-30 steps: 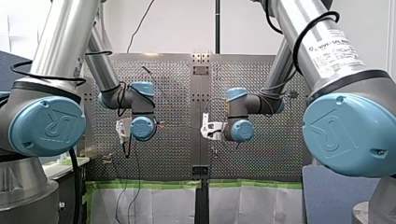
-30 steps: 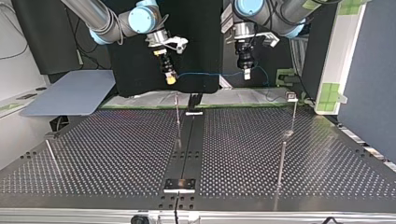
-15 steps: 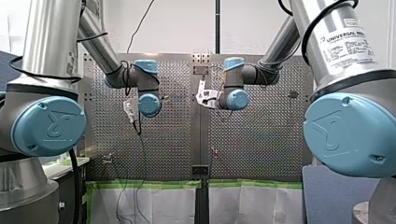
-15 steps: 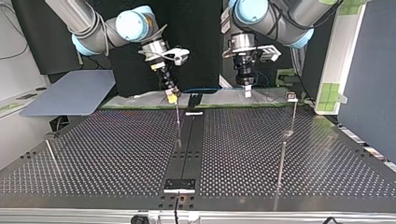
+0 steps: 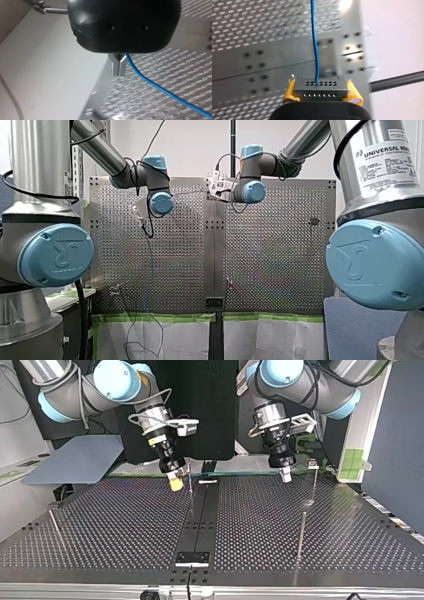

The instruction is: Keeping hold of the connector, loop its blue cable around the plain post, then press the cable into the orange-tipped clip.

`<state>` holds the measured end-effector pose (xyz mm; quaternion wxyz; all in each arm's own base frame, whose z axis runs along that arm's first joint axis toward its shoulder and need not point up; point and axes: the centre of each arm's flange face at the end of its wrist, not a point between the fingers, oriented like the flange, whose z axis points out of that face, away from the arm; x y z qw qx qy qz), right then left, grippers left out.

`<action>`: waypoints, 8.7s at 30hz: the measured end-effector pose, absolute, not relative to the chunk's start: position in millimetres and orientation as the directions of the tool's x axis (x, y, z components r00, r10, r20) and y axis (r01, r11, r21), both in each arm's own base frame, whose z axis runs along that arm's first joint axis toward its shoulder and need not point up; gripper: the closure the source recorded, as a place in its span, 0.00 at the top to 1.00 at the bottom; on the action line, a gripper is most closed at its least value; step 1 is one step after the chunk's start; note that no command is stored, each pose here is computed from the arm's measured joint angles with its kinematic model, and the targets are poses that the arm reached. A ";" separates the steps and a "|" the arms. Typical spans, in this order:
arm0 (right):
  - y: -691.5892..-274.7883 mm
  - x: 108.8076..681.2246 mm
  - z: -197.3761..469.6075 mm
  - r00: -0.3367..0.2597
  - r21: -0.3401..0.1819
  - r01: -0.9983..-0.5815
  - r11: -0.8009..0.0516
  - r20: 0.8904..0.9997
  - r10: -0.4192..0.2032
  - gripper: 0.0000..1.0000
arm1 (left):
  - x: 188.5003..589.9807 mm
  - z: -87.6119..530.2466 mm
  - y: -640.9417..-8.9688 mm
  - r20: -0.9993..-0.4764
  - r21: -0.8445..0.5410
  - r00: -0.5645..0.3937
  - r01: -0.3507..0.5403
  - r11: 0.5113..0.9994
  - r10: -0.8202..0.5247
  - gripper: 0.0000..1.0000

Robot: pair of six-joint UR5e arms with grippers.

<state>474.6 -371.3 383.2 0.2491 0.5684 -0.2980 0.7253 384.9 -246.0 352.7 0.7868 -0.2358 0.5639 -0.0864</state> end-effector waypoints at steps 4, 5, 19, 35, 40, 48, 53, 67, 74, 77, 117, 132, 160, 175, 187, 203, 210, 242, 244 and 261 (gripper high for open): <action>-365.0 473.6 418.2 -0.238 -0.125 -0.691 -0.712 0.969 0.061 0.00 | 387.0 380.9 -237.3 -0.827 -0.490 0.387 -0.142 0.860 -0.407 0.00; -363.7 472.7 426.4 -0.241 -0.121 -0.690 -0.714 0.968 0.069 0.00 | 387.1 390.0 -235.4 -0.822 -0.495 0.397 -0.139 0.858 -0.409 0.00; -358.1 460.8 512.1 -0.269 -0.097 -0.677 -0.729 0.955 0.122 0.00 | 393.1 476.8 -210.0 -0.782 -0.509 0.473 -0.109 0.854 -0.406 0.00; -389.7 487.6 502.8 -0.190 -0.106 -0.655 -0.748 0.981 0.028 0.00 | 464.7 485.7 -171.9 -0.816 -0.491 0.414 -0.131 0.861 -0.403 0.00; -397.9 493.4 504.5 -0.168 -0.107 -0.658 -0.746 0.986 0.007 0.00 | 485.1 490.4 -155.3 -0.826 -0.485 0.396 -0.139 0.863 -0.401 0.00; -408.2 499.1 496.9 -0.147 -0.109 -0.663 -0.741 0.989 -0.013 0.00 | 521.6 488.7 -125.4 -0.847 -0.476 0.349 -0.161 0.865 -0.401 0.00; -412.7 501.3 488.4 -0.133 -0.102 -0.672 -0.734 0.991 -0.016 0.00 | 531.0 503.7 -105.9 -0.846 -0.478 0.347 -0.160 0.864 -0.404 0.00; -420.0 497.2 482.4 -0.115 -0.090 -0.712 -0.696 0.993 -0.010 0.00 | 559.6 504.8 -46.7 -0.878 -0.439 0.300 -0.189 0.878 -0.374 0.00; -421.7 495.1 479.8 -0.103 -0.084 -0.732 -0.676 0.995 -0.011 0.00 | 565.2 465.7 -51.2 -0.881 -0.441 0.253 -0.130 0.888 -0.400 0.00; -423.2 494.7 477.2 -0.098 -0.081 -0.741 -0.666 0.995 -0.012 0.00 | 571.0 441.6 -65.6 -0.887 -0.438 0.211 -0.092 0.894 -0.412 0.00; -403.7 533.1 337.3 0.016 -0.063 -0.746 -0.663 0.994 -0.111 0.00 | 591.4 317.3 -116.5 -0.902 -0.427 -0.003 -0.146 0.892 -0.432 0.55; -400.2 541.1 202.4 0.116 -0.040 -0.773 -0.633 0.973 -0.202 0.00 | 590.4 313.7 -116.0 -0.914 -0.399 -0.009 -0.170 0.901 -0.407 1.00; -390.2 550.4 43.1 0.202 -0.001 -0.813 -0.582 0.937 -0.284 0.00 | 588.4 313.1 -121.7 -0.912 -0.402 -0.016 -0.167 0.900 -0.410 1.00; -399.0 537.4 -37.1 0.140 -0.053 -0.851 -0.522 0.936 -0.323 0.00 | 588.5 313.4 -121.4 -0.912 -0.403 -0.016 -0.168 0.900 -0.411 1.00; -402.9 514.2 -106.7 0.089 -0.098 -0.876 -0.472 0.929 -0.358 0.00 | 588.4 313.3 -121.8 -0.911 -0.403 -0.016 -0.166 0.900 -0.412 1.00; -379.7 434.4 -209.9 0.113 -0.086 -0.910 -0.405 0.888 -0.445 0.00 | 588.0 313.1 -122.7 -0.911 -0.403 -0.019 -0.165 0.900 -0.412 1.00; -383.5 395.8 -219.3 0.087 -0.109 -0.918 -0.381 0.883 -0.461 0.00 | 587.5 313.0 -123.9 -0.911 -0.403 -0.022 -0.164 0.901 -0.411 1.00; -355.5 370.1 -95.5 0.067 -0.132 -0.923 -0.361 0.870 -0.488 0.00 | 584.6 311.7 -130.5 -0.911 -0.401 -0.036 -0.163 0.901 -0.412 1.00; -359.7 372.4 -85.7 0.060 -0.131 -0.921 -0.367 0.884 -0.464 0.00 | 584.5 311.8 -131.0 -0.911 -0.401 -0.037 -0.162 0.902 -0.412 1.00; -362.1 366.1 -20.8 -0.028 -0.160 -0.903 -0.399 0.949 -0.315 0.00 | 583.0 311.8 -135.6 -0.911 -0.400 -0.036 -0.163 0.902 -0.411 1.00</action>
